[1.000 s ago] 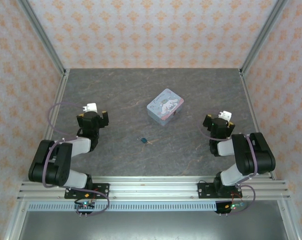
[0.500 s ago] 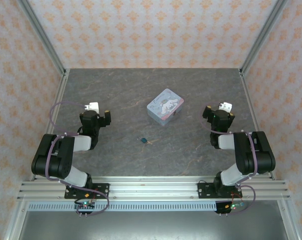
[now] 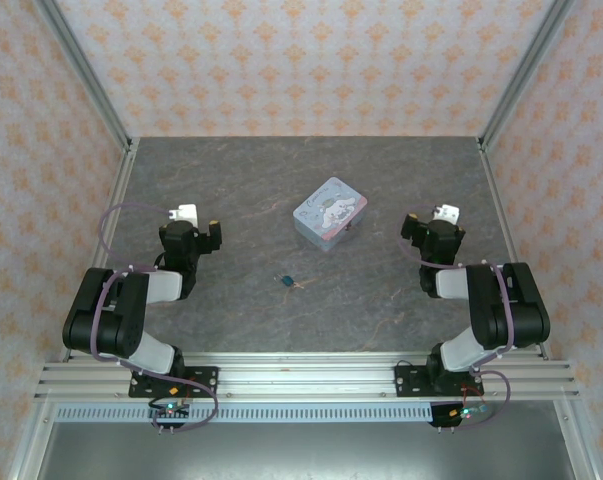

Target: Unlock a padlock with a key

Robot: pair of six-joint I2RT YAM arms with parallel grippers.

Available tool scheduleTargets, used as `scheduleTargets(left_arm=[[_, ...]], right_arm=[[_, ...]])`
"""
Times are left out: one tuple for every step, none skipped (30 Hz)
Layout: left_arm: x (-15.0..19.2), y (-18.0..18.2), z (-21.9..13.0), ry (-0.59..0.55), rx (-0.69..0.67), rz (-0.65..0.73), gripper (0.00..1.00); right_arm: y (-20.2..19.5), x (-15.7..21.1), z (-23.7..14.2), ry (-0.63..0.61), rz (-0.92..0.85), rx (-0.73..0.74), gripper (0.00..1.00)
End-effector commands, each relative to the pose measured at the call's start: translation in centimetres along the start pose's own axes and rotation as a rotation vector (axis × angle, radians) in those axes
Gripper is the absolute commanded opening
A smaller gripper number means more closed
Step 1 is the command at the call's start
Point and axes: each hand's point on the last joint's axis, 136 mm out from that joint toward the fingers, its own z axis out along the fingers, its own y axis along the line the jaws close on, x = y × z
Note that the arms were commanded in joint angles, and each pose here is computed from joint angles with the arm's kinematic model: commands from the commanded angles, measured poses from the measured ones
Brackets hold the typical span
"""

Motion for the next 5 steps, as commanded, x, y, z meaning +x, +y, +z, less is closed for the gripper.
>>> scheduleTargets(left_arm=[[-1.8, -0.08, 0.09, -0.054, 0.004, 0.001, 1.0], [-1.76, -0.1, 0.1, -0.052, 0.005, 0.002, 1.0], [-1.77, -0.06, 0.11, -0.053, 0.004, 0.001, 1.0], [-1.74, -0.04, 0.11, -0.052, 0.003, 0.001, 1.0], [-1.77, -0.09, 0.09, -0.052, 0.004, 0.002, 1.0]], right_arm=[[0.12, -0.42, 0.29, 0.002, -0.004, -0.013, 0.99], [0.1, -0.38, 0.22, 0.001, -0.004, -0.014, 0.99], [0.13, -0.41, 0.11, -0.003, -0.004, -0.016, 0.99], [0.15, -0.46, 0.01, -0.009, -0.004, -0.019, 0.99], [0.14, -0.51, -0.02, -0.012, -0.003, -0.02, 0.99]])
